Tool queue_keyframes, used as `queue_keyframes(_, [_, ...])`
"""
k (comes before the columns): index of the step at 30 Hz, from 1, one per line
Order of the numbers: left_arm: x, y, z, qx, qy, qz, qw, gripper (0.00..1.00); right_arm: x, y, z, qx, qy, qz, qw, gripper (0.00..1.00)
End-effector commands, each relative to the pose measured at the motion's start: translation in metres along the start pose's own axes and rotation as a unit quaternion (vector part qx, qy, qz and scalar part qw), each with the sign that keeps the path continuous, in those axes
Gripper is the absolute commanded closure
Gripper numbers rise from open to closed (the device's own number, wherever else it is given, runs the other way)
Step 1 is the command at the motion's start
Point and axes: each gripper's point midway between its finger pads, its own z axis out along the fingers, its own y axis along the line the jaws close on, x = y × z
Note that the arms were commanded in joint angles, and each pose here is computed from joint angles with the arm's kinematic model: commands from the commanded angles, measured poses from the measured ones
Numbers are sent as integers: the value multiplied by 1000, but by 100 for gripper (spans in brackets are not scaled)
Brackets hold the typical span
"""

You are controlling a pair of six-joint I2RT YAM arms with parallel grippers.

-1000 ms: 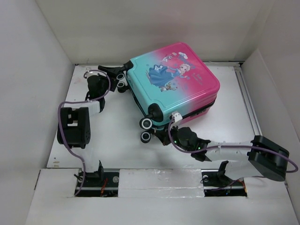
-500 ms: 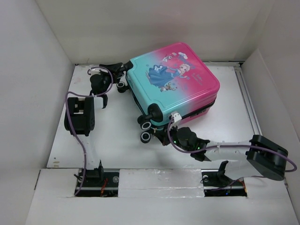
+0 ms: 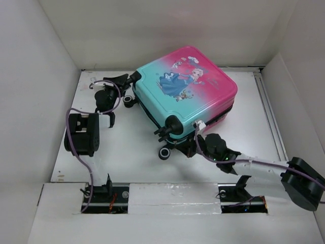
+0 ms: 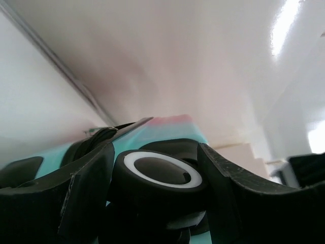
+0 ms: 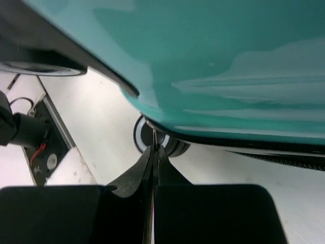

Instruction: Pack the luggage

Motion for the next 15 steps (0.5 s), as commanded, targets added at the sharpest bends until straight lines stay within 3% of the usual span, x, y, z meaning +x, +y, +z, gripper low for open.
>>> queue_keyframes(1, [-8, -72, -47, 94, -41, 90, 991, 100, -39, -5, -8, -18, -36, -3, 999, 100])
queue_keyframes(8, [51, -48, -148, 82, -20, 96, 992, 100, -102, -29, -15, -2, -75, -28, 997, 100])
queue_keyframes(11, [73, -27, -180, 51, 9, 108, 993, 100, -123, -51, -17, 17, -86, -21, 996, 100])
queue_keyframes(12, [84, -44, -192, 75, 21, 113, 991, 100, -135, -51, -19, 14, -97, -19, 995, 100])
queue_keyframes(15, [102, -30, -207, 35, 39, 138, 989, 100, -136, -57, -19, 5, -114, 14, 993, 100])
